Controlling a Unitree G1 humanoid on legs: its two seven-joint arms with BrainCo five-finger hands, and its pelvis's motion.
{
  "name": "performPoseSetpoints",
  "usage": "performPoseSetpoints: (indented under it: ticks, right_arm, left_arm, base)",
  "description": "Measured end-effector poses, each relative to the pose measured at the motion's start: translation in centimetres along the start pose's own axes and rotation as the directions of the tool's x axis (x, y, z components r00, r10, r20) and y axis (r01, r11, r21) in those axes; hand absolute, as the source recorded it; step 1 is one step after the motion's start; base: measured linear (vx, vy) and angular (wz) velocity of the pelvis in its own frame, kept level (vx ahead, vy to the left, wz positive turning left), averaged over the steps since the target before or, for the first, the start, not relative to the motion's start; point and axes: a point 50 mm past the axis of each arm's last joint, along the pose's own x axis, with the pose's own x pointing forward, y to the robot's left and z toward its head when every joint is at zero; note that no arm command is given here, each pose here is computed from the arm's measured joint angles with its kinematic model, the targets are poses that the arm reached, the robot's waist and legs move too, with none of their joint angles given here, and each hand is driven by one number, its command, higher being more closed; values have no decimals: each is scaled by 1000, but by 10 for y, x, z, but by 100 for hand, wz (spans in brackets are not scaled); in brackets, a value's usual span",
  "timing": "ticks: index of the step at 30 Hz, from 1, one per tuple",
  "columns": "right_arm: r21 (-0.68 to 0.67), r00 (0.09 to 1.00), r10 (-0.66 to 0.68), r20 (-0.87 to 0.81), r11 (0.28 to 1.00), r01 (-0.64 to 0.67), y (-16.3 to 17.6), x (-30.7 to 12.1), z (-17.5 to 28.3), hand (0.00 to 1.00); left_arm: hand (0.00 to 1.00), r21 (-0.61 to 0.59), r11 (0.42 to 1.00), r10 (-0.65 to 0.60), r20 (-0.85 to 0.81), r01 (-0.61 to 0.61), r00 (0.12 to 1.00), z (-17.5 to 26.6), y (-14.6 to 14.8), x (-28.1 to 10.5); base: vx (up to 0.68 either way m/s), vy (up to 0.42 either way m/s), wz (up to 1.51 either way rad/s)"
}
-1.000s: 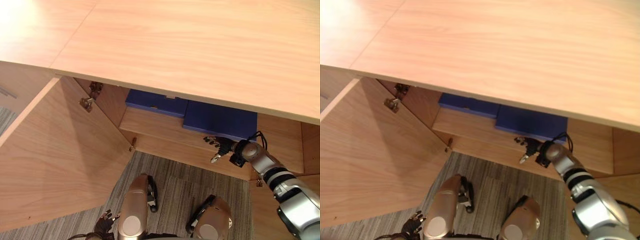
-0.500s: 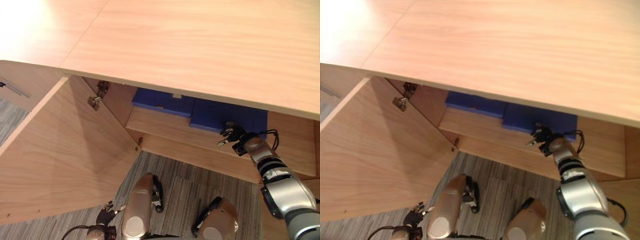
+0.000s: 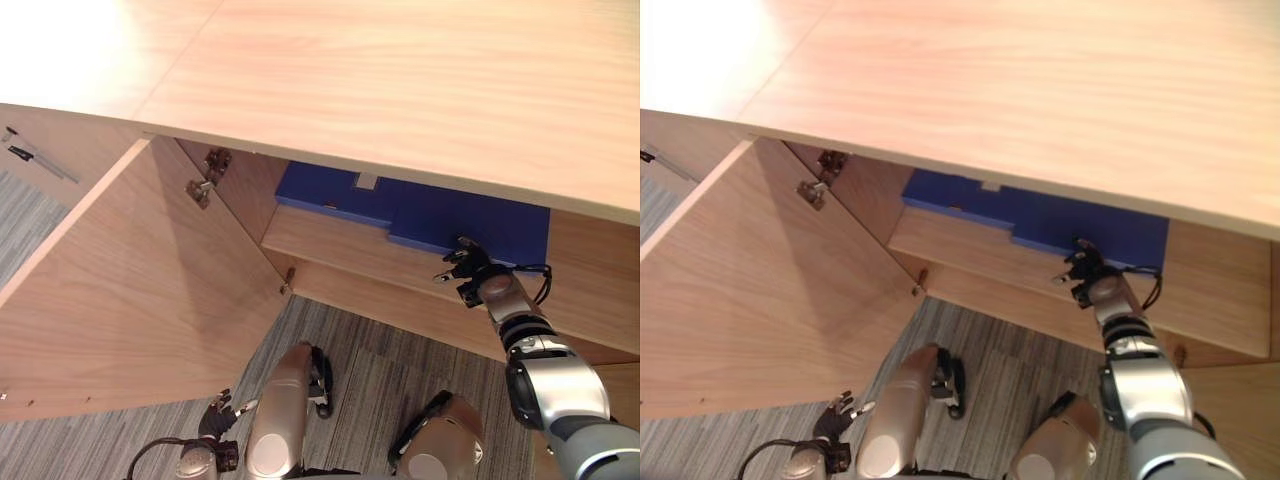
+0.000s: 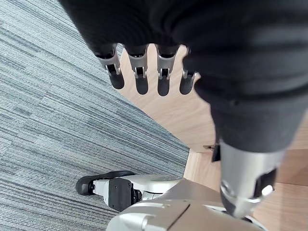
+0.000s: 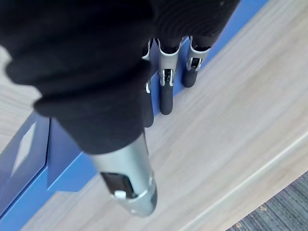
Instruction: Walk over to the cabinet, pick up the folder, carry it to the office cabinet, place the folder inside the office cabinet, then close the office cabinet door
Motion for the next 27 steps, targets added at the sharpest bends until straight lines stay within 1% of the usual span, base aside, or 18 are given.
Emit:
performPoseSetpoints:
  ticks: [5,11,15,17,20,22,24,27]
  right_arm:
    - [13,1000,26,-15,1000,-25,10,0,-4,0]
    - [20,1000,-10,-16,1000,11,22,0,0,0]
    - [-46,999,-26,-29,999,24,25,0,0,0]
    - [-53,999,-34,-20,998,33,23,0,3,0]
    - [-87,998,-68,7,994,68,21,0,9,0]
    - [-84,994,-97,55,991,101,19,0,20,0]
    - [-99,991,-106,86,989,114,23,0,28,0]
    - [-127,989,-67,133,988,84,52,-7,30,0]
  left_arm:
    - [0,0,1000,13,1,-13,1000,0,1,0]
    - [0,2,1000,29,-19,-29,999,-2,1,3]
    - [0,4,999,47,-24,-47,999,-2,1,5]
    - [0,4,999,51,-18,-51,999,-2,2,5]
    - [0,1,998,64,-14,-64,998,-2,3,5]
    - [0,-1,998,68,-9,-68,998,-1,3,5]
    - [0,-5,997,78,-11,-78,997,-1,5,6]
    - [0,-20,995,102,-25,-103,994,-4,10,5]
  base:
    - [1,-22,-3]
    - [15,-52,-5]
    - [-6,-52,-11]
    - [-21,-57,-25]
    - [-27,-41,-21]
    - [-29,-37,-24]
    - [-8,-36,-25]
    - [48,-56,-25]
